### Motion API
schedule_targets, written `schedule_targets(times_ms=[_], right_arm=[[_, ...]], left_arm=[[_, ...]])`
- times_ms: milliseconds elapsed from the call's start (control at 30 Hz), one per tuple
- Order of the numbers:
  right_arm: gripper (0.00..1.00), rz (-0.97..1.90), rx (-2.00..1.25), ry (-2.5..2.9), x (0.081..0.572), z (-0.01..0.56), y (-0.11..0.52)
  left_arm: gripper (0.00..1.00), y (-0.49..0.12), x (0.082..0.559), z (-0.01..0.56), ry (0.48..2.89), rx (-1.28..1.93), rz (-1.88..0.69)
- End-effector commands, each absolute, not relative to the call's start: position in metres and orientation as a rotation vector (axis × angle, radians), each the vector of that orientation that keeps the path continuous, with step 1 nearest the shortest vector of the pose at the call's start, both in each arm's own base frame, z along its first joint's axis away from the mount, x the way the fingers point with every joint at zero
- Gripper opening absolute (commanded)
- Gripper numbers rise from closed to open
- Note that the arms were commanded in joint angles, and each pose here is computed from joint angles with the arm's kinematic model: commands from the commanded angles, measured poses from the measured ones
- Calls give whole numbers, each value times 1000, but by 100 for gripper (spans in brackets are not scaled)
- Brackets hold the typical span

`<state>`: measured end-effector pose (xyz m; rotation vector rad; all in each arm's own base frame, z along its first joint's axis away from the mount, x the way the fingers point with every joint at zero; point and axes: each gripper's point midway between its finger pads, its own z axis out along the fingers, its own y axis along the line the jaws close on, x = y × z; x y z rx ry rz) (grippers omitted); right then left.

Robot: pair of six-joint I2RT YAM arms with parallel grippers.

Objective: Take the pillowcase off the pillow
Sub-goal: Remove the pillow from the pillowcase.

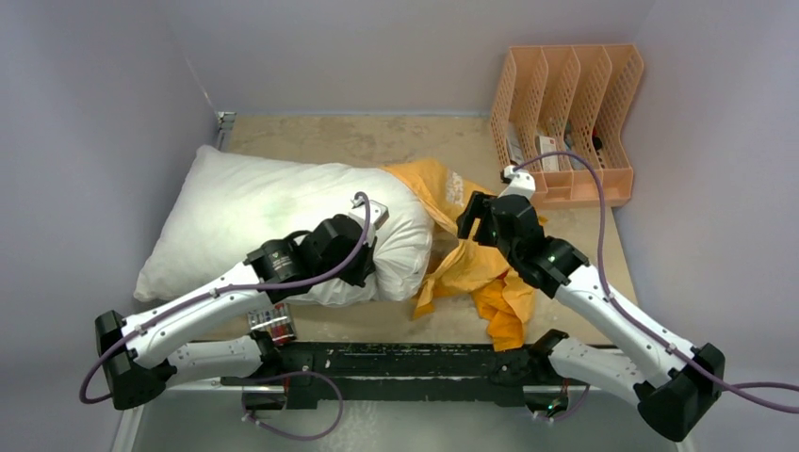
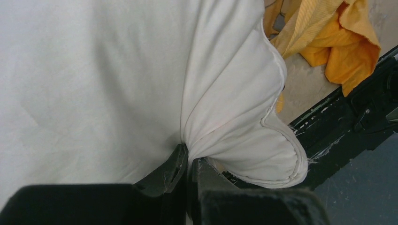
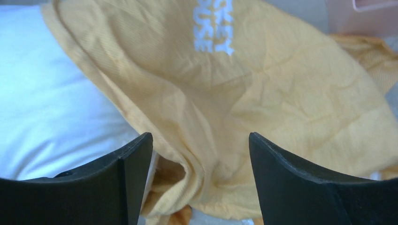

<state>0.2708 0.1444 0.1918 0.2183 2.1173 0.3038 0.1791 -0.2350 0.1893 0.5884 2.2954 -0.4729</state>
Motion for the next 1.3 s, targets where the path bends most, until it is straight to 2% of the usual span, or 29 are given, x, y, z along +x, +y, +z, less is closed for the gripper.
schedule_targets(times_ms=[0, 167, 200, 267, 300, 367, 533, 667, 767, 900, 967, 1033, 1133, 1200, 1267], right_arm=[[81, 490, 22, 1991, 290, 252, 179], [89, 639, -151, 2119, 310, 238, 234], [83, 623, -148, 2175, 315, 226, 238], [56, 479, -88, 2261, 329, 203, 227], [52, 394, -66, 2284, 334, 194, 217], [54, 376, -100, 2290, 338, 188, 211], [69, 608, -231, 2221, 327, 207, 236], [71, 657, -215, 2220, 328, 215, 243], [74, 809, -249, 2156, 323, 233, 262], [72, 858, -275, 2159, 324, 224, 272], [64, 728, -216, 2248, 333, 201, 259], [51, 565, -150, 2293, 344, 184, 240], [26, 393, -108, 2330, 353, 166, 216], [0, 317, -76, 2345, 356, 161, 203], [0, 250, -44, 2341, 359, 165, 188]], left_arm=[[0, -230, 174, 193, 2289, 522, -497], [0, -235, 175, 193, 2279, 528, -496], [0, -234, 176, 194, 2278, 526, -490], [0, -230, 176, 195, 2284, 517, -459], [0, -227, 176, 195, 2289, 511, -438], [0, -219, 176, 200, 2287, 490, -407], [0, -211, 178, 207, 2253, 450, -401], [0, -211, 180, 207, 2258, 453, -384], [0, -214, 181, 203, 2274, 467, -372], [0, -219, 182, 207, 2261, 454, -394], [0, -221, 183, 210, 2251, 444, -410], [0, -221, 183, 213, 2241, 435, -417], [0, -218, 183, 217, 2228, 412, -419], [0, -212, 186, 222, 2212, 377, -403], [0, -204, 190, 229, 2190, 324, -377]])
